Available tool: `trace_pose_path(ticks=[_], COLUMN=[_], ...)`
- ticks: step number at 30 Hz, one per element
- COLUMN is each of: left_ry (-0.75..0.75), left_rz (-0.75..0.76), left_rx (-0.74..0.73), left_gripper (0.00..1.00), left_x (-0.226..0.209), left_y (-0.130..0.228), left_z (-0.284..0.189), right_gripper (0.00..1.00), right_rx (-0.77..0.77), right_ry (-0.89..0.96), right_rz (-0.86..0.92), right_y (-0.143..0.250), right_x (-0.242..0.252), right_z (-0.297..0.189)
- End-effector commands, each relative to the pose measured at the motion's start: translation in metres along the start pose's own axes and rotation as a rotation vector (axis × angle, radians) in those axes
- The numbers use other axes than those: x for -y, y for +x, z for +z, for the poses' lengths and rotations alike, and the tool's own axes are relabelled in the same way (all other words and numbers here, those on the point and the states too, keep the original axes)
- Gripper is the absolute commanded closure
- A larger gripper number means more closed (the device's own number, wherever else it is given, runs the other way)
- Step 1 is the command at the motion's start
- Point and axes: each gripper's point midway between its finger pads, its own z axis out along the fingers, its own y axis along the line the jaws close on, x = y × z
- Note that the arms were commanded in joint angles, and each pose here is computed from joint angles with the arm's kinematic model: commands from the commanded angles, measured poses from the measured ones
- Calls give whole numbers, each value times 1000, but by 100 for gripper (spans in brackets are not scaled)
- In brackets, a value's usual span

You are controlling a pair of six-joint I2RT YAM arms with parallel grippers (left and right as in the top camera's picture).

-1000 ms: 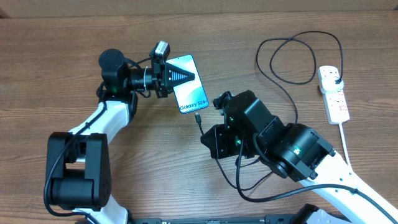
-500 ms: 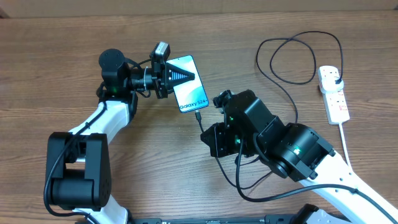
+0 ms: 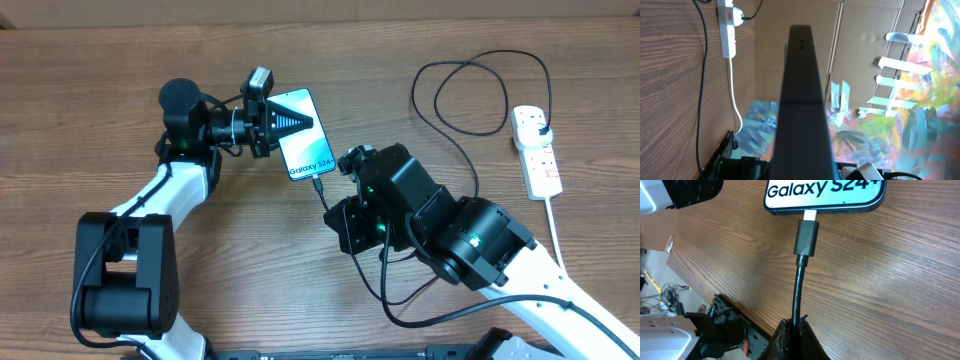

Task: Plug charger to phone and switch on socket
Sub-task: 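Push the USB-C plug upward into the phone's port with the right gripper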

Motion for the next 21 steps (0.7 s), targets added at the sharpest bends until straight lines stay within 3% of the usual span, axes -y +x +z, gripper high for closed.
trace_pose_path(ticks=[1, 21], left_ry=[5, 6], left_rz=[28, -25], left_rx=[6, 13], left_gripper=[96, 96], left_x=[11, 11], left_y=[-3, -4], left_z=[1, 6], right_gripper=[96, 96], right_rx=[6, 12], right_ry=[24, 43], right_rz=[-31, -32], right_y=[-1, -2], right_x=[4, 7], right_z=[1, 2])
